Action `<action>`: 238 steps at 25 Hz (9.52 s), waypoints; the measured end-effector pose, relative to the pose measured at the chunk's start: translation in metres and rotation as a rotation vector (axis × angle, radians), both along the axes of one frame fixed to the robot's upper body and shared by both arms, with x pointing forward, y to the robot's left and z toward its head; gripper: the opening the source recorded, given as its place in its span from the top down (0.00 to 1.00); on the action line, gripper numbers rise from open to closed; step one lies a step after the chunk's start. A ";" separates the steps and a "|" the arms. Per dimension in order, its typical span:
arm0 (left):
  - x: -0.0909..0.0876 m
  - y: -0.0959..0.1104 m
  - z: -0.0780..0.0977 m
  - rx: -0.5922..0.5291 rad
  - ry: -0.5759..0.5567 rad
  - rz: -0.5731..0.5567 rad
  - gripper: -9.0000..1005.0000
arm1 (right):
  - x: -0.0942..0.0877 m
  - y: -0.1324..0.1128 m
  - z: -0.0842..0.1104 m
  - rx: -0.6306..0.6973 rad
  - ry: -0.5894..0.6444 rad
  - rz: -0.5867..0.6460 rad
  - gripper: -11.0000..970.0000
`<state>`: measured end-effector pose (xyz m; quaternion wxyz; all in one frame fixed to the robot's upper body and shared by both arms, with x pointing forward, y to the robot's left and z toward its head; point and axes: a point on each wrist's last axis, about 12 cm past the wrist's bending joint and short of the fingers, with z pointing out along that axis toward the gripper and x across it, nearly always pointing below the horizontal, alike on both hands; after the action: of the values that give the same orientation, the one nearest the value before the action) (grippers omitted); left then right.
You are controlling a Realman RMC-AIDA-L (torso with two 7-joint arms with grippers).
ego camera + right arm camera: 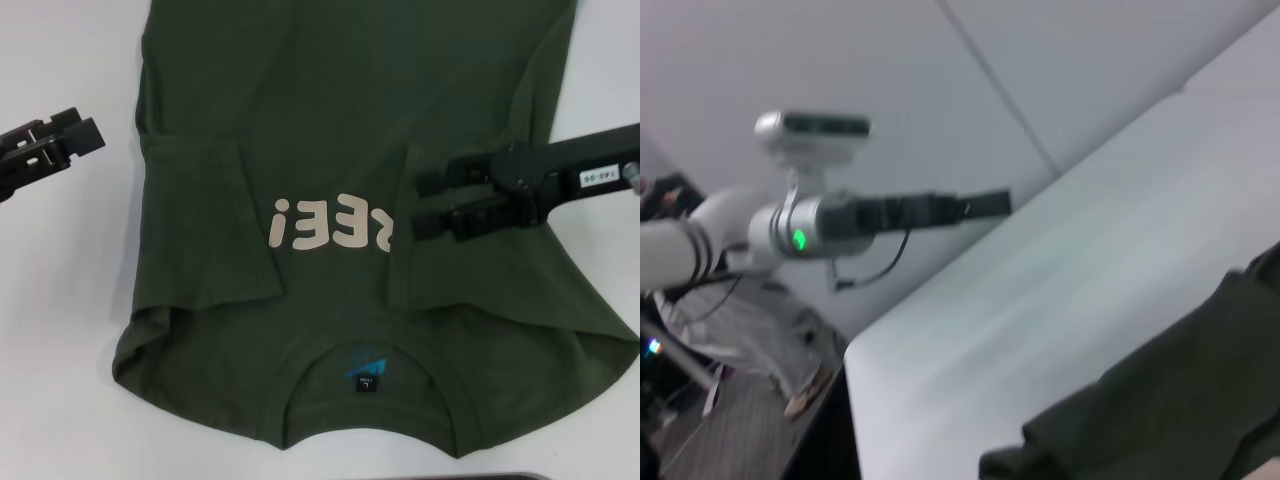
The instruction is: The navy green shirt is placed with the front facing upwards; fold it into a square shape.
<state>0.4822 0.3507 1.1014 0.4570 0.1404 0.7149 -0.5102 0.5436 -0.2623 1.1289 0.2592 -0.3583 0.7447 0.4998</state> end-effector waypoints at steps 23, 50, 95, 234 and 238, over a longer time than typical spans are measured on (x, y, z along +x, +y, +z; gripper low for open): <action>-0.009 0.007 0.002 0.084 -0.017 -0.011 0.22 | 0.003 -0.002 -0.004 0.201 -0.076 -0.159 0.05; -0.054 0.010 -0.044 0.019 0.855 0.009 0.22 | 0.012 -0.025 -0.001 0.103 -0.085 -0.332 0.05; -0.042 -0.006 -0.067 0.050 0.960 0.037 0.22 | 0.016 -0.026 0.004 0.122 -0.101 -0.354 0.05; -0.017 -0.016 -0.065 0.168 0.926 0.001 0.98 | -0.045 -0.110 -0.043 -0.476 0.615 -0.323 0.05; -0.016 -0.016 -0.065 0.168 0.926 0.001 0.98 | -0.043 -0.107 -0.044 -0.473 0.611 -0.319 0.06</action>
<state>0.4658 0.3343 1.0366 0.0773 -0.0657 0.8824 -0.4594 0.5002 -0.3689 1.0850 0.0112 -0.1235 0.9278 0.3518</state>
